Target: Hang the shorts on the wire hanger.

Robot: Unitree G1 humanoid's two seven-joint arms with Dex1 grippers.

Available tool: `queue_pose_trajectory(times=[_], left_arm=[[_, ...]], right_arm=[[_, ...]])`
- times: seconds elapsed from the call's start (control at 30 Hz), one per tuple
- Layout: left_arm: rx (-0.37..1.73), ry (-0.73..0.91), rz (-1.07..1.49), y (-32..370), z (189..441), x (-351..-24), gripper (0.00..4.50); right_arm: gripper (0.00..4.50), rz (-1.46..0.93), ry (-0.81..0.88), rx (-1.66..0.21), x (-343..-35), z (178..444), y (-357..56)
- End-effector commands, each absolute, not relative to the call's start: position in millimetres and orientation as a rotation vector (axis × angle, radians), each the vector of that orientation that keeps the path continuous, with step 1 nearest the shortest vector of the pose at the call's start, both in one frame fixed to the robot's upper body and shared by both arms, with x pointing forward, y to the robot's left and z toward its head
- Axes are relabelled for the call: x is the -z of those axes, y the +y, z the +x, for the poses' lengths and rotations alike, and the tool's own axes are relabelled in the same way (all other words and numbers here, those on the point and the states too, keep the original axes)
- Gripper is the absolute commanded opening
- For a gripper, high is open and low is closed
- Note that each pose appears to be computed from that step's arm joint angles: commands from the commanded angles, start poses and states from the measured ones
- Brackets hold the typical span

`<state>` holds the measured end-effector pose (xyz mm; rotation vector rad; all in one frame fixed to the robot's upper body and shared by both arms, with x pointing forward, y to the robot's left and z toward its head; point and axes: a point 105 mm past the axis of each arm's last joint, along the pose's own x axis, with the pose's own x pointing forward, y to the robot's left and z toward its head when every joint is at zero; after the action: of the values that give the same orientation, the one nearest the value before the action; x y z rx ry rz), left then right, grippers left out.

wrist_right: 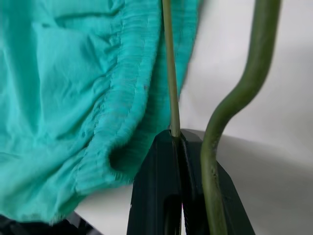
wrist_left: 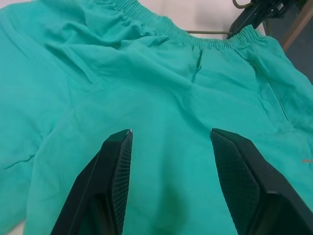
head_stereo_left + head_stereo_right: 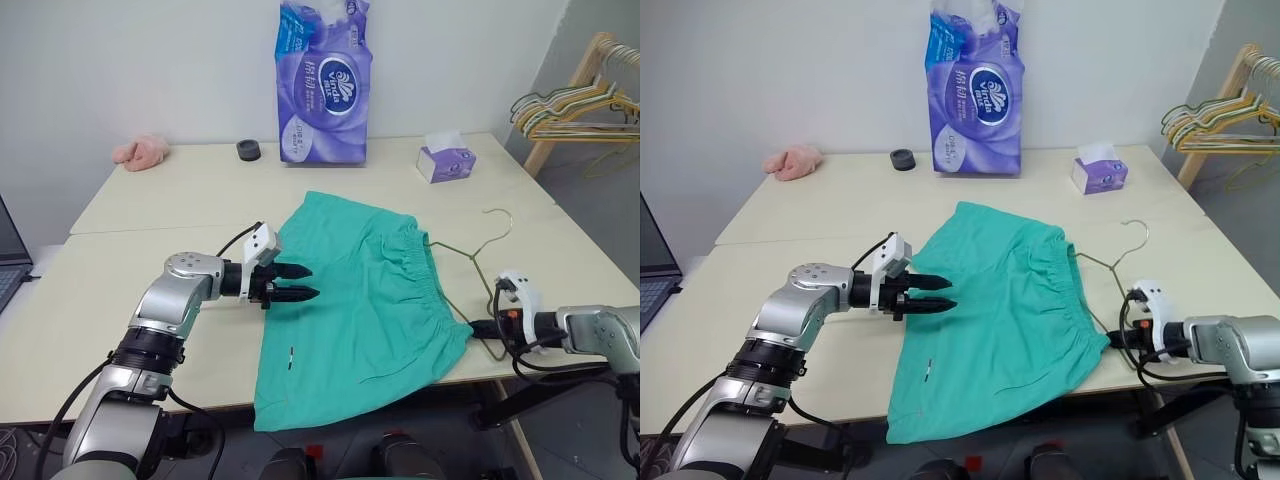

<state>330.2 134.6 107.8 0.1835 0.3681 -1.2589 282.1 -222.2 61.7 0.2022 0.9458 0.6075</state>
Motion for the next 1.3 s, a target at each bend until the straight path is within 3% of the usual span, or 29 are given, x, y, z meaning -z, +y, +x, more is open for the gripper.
queue_pose_trajectory(times=[0.03,0.47,0.73,0.83,0.97,1.13,1.3], left_arm=[[1.259,0.297,0.212,132,334,-125,2.67],[1.234,0.274,0.202,130,337,-127,2.67],[1.096,0.166,0.16,132,364,-146,2.67],[1.072,0.098,0.132,135,373,-167,3.23],[1.058,-0.039,0.155,139,385,-218,4.42],[1.168,-0.052,0.353,137,378,-237,4.49],[1.259,0.017,0.57,139,374,-225,4.49]], right_arm=[[0.0,0.208,0.927,-0.629,-68,288,-215],[0.0,0.125,0.654,-0.659,-114,323,-200],[0.0,-0.184,0.493,-0.682,-127,326,-183],[0.0,-0.28,0.448,-0.722,-132,322,-170],[0.0,-0.405,0.425,-0.762,-131,319,-157],[0.0,-0.513,0.407,-0.799,-129,317,-149],[0.0,-0.569,0.382,-0.818,-129,317,-143]])
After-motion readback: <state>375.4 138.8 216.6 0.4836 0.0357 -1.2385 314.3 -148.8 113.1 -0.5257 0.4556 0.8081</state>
